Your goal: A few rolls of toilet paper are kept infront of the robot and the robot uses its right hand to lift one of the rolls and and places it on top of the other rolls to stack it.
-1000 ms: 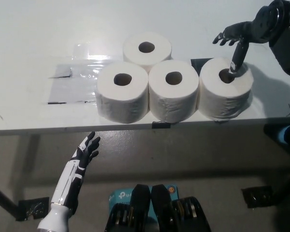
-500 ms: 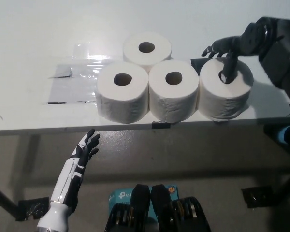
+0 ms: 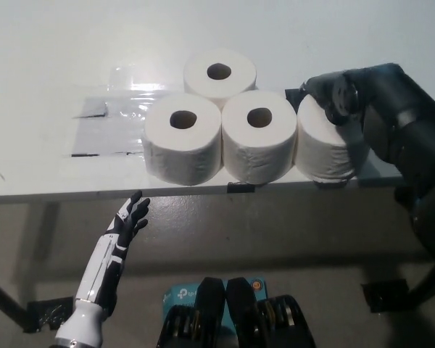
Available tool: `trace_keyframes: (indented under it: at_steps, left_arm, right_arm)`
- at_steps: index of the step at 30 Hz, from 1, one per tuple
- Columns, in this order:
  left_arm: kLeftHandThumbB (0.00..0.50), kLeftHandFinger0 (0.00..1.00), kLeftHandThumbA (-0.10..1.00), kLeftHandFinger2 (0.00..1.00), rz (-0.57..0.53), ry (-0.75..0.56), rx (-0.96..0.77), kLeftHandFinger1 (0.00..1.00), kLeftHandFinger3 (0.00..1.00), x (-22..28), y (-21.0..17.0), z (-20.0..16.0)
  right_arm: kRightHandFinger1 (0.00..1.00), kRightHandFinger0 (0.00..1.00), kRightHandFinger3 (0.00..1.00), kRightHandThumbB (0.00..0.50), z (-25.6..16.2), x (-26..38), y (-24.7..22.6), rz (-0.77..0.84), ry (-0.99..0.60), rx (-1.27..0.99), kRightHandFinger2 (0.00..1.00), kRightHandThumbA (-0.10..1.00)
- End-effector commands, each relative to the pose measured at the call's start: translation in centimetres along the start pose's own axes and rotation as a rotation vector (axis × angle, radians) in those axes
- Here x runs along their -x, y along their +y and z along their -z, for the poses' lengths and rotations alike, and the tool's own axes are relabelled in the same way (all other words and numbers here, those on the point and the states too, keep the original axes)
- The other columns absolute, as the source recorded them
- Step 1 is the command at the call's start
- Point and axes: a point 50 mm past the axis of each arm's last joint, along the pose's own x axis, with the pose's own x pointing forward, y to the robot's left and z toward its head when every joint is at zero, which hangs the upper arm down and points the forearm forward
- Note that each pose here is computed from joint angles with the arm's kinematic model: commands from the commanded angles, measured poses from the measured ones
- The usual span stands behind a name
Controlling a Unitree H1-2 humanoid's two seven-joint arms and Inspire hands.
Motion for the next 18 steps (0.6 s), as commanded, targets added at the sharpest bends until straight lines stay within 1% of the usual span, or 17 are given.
trace_keyframes:
  at_steps: [1,2,3,4,5,6,7,8,10,11,12,13,14,15,16,17,18]
  left_arm:
    - [0.47,1.0,1.0,1.0,0.0,-0.068,-0.003,1.0,1.0,-0.5,0.2,-1.4]
    - [0.472,1.0,1.0,1.0,0.0,-0.068,-0.003,1.0,1.0,-0.5,0.2,-1.4]
    - [0.475,1.0,1.0,1.0,-0.001,-0.067,-0.004,1.0,1.0,-0.5,0.2,-1.4]
    - [0.492,1.0,1.0,1.0,-0.001,-0.064,0.0,1.0,1.0,-0.5,0.1,-1.4]
    - [0.496,1.0,1.0,1.0,-0.001,-0.063,0.004,1.0,1.0,-0.7,0.4,-1.5]
    - [0.494,1.0,1.0,1.0,-0.001,-0.064,0.0,1.0,1.0,-0.7,0.4,-1.5]
    - [0.492,1.0,1.0,1.0,-0.003,-0.066,-0.004,1.0,1.0,-0.8,0.5,-1.5]
    - [0.473,1.0,1.0,1.0,-0.003,-0.067,-0.005,1.0,1.0,-0.7,0.6,-1.4]
    - [0.453,1.0,1.0,1.0,-0.005,-0.07,-0.006,1.0,1.0,-0.8,0.6,-1.4]
    - [0.439,1.0,1.0,1.0,-0.005,-0.072,-0.008,1.0,1.0,-0.7,0.6,-1.3]
    - [0.442,1.0,1.0,1.0,-0.007,-0.068,-0.008,1.0,1.0,-0.7,0.6,-1.2]
    - [0.445,1.0,1.0,1.0,-0.006,-0.066,-0.01,1.0,1.0,-0.6,0.6,-1.2]
    - [0.447,1.0,1.0,1.0,-0.007,-0.064,-0.009,1.0,1.0,-0.5,0.6,-1.2]
    - [0.466,1.0,1.0,1.0,-0.01,-0.06,-0.009,1.0,1.0,-0.4,0.5,-1.1]
    - [0.478,1.0,1.0,1.0,-0.012,-0.058,-0.008,1.0,1.0,-0.3,0.5,-1.1]
    - [0.481,1.0,1.0,1.0,-0.014,-0.054,-0.007,1.0,1.0,-0.2,0.6,-1.0]
    - [0.48,1.0,1.0,1.0,-0.013,-0.052,-0.009,1.0,1.0,-0.1,0.6,-1.0]
  right_arm:
    - [0.45,0.32,0.95,0.225,1.6,-0.1,0.5,0.224,0.028,0.12,0.62,-0.1]
    - [0.45,0.31,0.94,0.225,1.7,-0.1,0.5,0.228,0.027,0.12,0.62,-0.1]
    - [0.43,0.3,0.92,0.24,1.9,-0.1,0.4,0.238,0.026,0.118,0.59,-0.1]
    - [0.48,0.34,0.9,0.237,2.1,0.0,0.3,0.246,0.029,0.12,0.64,-0.1]
    - [0.5,0.38,0.85,0.232,2.3,0.1,-0.1,0.272,0.025,0.124,0.66,-0.1]
    - [0.49,0.37,0.8,0.236,2.6,0.2,-0.3,0.293,0.011,0.115,0.64,-0.1]
    - [0.48,0.36,0.76,0.242,2.7,0.3,-0.5,0.309,0.006,0.121,0.63,-0.1]
    - [0.45,0.32,0.71,0.255,3.0,0.4,-0.8,0.337,-0.005,0.109,0.6,-0.1]
    - [0.41,0.26,0.67,0.266,3.3,0.6,-1.1,0.368,-0.019,0.109,0.57,-0.1]
    - [0.44,0.29,0.68,0.262,3.6,0.7,-1.3,0.376,-0.022,0.104,0.59,-0.1]
    - [0.5,0.34,0.69,0.275,3.9,0.9,-1.8,0.396,-0.016,0.103,0.64,-0.1]
    - [0.54,0.37,0.68,0.298,4.1,1.2,-2.3,0.411,-0.01,0.1,0.68,-0.1]
    - [0.55,0.39,0.65,0.314,4.3,1.3,-2.6,0.428,-0.011,0.092,0.69,-0.1]
    - [0.5,0.34,0.6,0.312,4.9,1.9,-3.4,0.503,-0.034,0.06,0.64,-0.1]
    - [0.41,0.27,0.62,0.252,5.2,2.1,-3.7,0.537,-0.045,0.057,0.55,-0.1]
    - [0.33,0.2,0.6,0.245,5.7,2.6,-4.1,0.605,-0.056,0.055,0.47,-0.1]
    - [0.17,0.05,0.54,0.265,6.6,3.1,-4.8,0.673,-0.045,0.028,0.3,-0.1]
